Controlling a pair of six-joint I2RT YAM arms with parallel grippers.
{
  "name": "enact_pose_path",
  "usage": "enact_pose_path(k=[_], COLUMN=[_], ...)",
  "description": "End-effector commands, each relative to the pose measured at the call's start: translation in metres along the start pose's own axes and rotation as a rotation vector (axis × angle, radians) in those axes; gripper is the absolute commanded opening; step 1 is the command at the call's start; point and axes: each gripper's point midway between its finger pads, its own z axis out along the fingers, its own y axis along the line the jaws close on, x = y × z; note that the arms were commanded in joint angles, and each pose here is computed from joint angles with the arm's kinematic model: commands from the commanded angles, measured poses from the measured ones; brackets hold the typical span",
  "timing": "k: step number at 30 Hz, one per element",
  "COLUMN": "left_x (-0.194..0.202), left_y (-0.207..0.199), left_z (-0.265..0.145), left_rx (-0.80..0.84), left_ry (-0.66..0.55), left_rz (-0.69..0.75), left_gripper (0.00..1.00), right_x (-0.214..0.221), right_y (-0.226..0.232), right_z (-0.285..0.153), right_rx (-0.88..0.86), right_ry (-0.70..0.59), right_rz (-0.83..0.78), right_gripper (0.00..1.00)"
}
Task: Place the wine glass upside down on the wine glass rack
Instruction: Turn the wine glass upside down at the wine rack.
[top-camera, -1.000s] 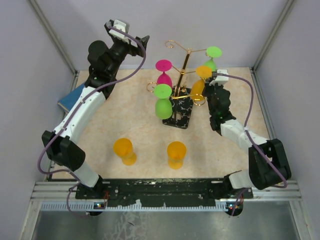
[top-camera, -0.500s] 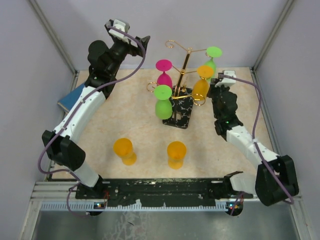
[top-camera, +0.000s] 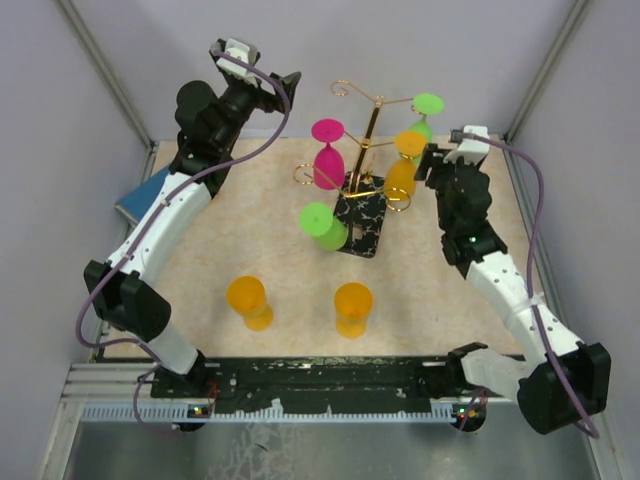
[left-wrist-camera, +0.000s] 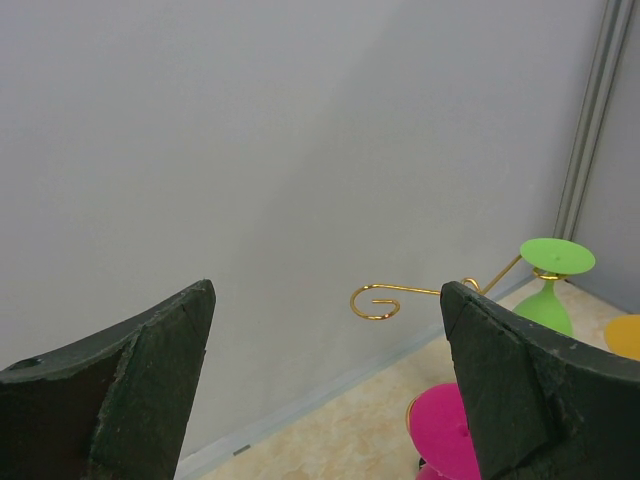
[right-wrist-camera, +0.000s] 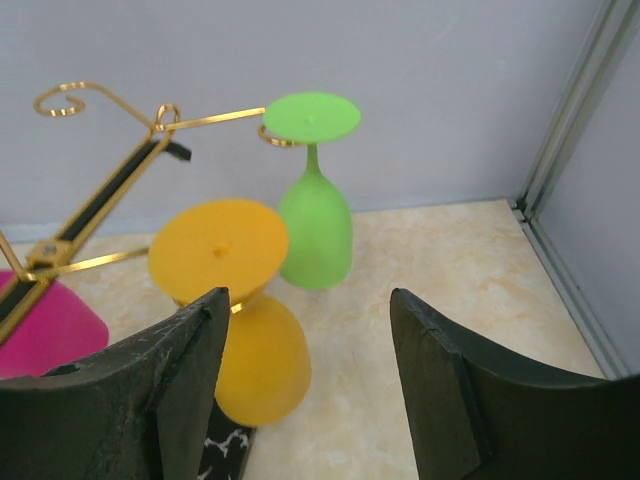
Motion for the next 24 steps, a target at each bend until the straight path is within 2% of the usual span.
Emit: enact_pose_path(k=[1, 8, 14, 24], left_x=[-0.011, -0.009, -0.007, -0.011], left_y=[0.001, 0.004, 0.006, 0.003], left_z=[-0.003, -0.012, -0.014, -0.016], left_rx=[0.005, -0.017, -0.024, -0.014], left_ry=[-0.033, -0.024, -0.021, -0.022], left_rz=[-0.009, -0.003, 0.005, 0.004], left_gripper=[1.0, 1.0, 1.0, 1.0], right_x=[-0.054, -0.066, -0.066, -0.056], right_y=[0.008, 0.023, 0.024, 0.045], right_z=[0.013, 0.028, 0.034, 0.068], right_rx=[0.01, -0.03, -0.028, -0.057], right_ry=[-0.044, -0.042, -0.027, 0.054], right_rz=[0.064, 0.108, 0.08, 0.061], right_gripper=[0.67, 0.71, 0.73, 0.85])
